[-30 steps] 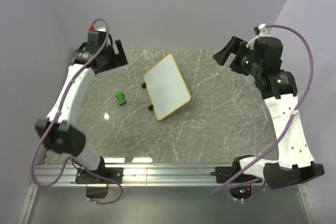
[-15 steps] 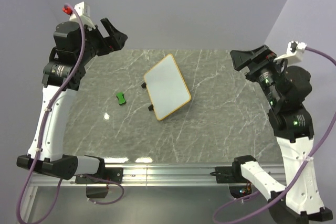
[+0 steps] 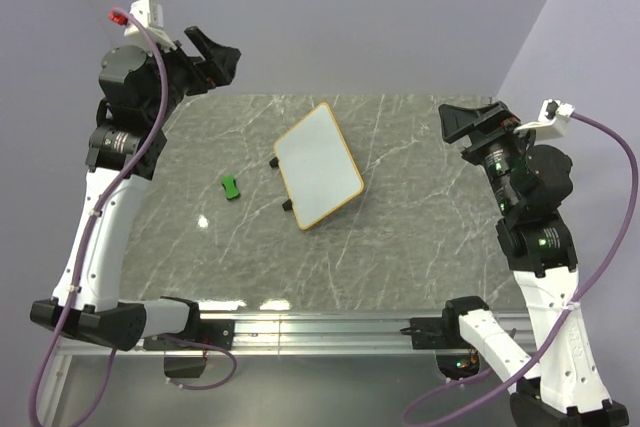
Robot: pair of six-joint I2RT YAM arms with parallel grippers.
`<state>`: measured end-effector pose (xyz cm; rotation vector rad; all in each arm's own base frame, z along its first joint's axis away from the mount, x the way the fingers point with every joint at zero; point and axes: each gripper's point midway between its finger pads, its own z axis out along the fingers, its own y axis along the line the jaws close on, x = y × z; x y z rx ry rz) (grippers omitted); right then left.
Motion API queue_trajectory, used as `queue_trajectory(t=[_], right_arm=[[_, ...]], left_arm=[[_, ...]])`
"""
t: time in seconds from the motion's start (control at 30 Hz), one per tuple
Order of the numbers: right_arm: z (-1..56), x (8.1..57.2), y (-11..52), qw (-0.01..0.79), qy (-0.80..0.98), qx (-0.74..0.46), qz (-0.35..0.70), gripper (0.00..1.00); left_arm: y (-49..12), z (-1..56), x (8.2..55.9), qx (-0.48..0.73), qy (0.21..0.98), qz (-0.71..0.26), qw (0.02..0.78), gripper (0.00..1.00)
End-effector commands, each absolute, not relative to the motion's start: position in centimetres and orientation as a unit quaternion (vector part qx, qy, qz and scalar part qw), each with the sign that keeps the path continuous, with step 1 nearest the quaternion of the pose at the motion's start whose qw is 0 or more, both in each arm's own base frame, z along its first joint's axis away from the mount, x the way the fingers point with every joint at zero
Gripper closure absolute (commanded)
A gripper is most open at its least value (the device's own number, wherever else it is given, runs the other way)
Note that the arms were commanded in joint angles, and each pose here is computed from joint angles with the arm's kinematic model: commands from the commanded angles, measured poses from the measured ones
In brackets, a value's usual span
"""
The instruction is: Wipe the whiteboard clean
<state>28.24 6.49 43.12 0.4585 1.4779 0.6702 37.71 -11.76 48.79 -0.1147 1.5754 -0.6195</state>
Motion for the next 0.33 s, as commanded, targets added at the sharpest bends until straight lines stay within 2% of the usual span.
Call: queue_trajectory(t=[0.0, 0.2, 0.3], right_arm=[[44.8, 27.9, 5.5, 0.697, 0.624, 0.206, 0.288, 0.00], [44.6, 29.2, 5.8, 0.699, 0.630, 0.191, 0.277, 0.00], [45.0, 30.6, 5.8, 0.703, 0.635, 0.181, 0.265, 0.00]], left_arm=[[-9.1, 51.0, 37.6, -0.102, 0.659, -0.237, 0.707, 0.00], [-9.2, 48.9, 38.8, -0.093, 0.684, -0.217, 0.690, 0.01], [-8.2, 46.9, 40.5, -0.125, 0.711, -0.181, 0.668, 0.01]])
